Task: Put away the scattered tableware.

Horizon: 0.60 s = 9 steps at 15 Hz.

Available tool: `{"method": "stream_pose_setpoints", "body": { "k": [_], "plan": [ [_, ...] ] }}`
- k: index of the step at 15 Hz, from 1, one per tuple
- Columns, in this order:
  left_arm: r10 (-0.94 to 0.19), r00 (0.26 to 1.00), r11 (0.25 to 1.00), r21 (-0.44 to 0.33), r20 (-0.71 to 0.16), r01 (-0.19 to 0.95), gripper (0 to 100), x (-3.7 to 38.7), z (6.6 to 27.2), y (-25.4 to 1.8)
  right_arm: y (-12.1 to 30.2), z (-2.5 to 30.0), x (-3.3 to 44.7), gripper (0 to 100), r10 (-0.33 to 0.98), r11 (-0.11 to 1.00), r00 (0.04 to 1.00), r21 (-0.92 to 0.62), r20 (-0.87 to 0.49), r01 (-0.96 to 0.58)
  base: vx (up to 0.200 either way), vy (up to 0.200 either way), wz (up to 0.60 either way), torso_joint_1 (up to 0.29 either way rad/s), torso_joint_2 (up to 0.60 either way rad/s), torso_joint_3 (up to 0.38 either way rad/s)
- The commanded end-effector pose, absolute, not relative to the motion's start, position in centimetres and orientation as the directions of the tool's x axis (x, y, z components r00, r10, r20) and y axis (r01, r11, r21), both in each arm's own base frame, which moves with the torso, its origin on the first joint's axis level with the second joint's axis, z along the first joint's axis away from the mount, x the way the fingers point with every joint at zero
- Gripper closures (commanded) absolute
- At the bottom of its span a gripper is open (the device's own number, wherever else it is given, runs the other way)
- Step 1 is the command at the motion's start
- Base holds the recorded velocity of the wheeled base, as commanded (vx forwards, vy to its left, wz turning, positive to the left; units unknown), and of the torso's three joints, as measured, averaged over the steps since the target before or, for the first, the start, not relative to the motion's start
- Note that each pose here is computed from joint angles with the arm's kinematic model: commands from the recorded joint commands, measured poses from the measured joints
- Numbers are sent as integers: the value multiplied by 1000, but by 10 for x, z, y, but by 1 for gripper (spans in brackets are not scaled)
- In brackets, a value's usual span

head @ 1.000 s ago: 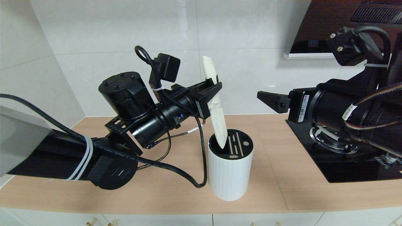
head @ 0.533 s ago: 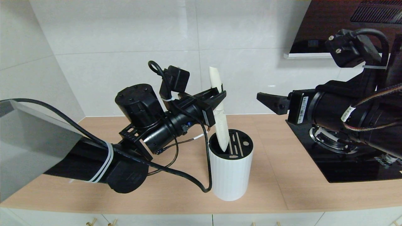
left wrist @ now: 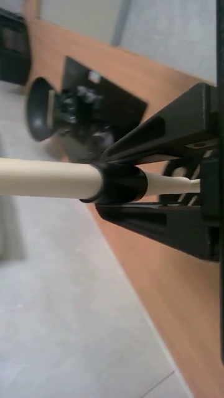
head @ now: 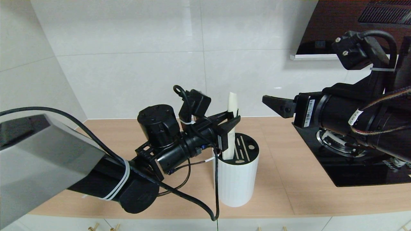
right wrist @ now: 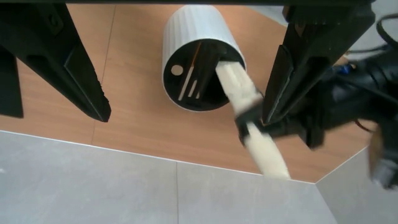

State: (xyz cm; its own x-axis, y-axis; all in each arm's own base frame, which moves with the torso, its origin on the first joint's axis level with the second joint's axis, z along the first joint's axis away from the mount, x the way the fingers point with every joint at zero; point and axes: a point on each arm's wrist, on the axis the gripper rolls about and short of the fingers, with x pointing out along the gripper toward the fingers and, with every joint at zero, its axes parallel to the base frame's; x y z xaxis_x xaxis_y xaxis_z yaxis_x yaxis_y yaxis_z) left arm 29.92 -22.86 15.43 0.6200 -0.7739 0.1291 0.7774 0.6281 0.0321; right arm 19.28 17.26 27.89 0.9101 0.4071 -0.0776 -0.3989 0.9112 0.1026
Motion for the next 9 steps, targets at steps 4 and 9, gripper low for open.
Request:
{"method": "stream_pose_setpoints", "body": {
  "k": [4,9],
  "plan": [
    [-782,621,623,27,50,782,100,297,130,-230,172,279,192,0,407,911,910,104,-77,-399,0,0,0,0,0,0],
    [-781,625,624,30,-9,781,100,296,113,-229,172,279,192,0,407,911,910,105,-75,-399,0,0,0,0,0,0]
  ]
}}
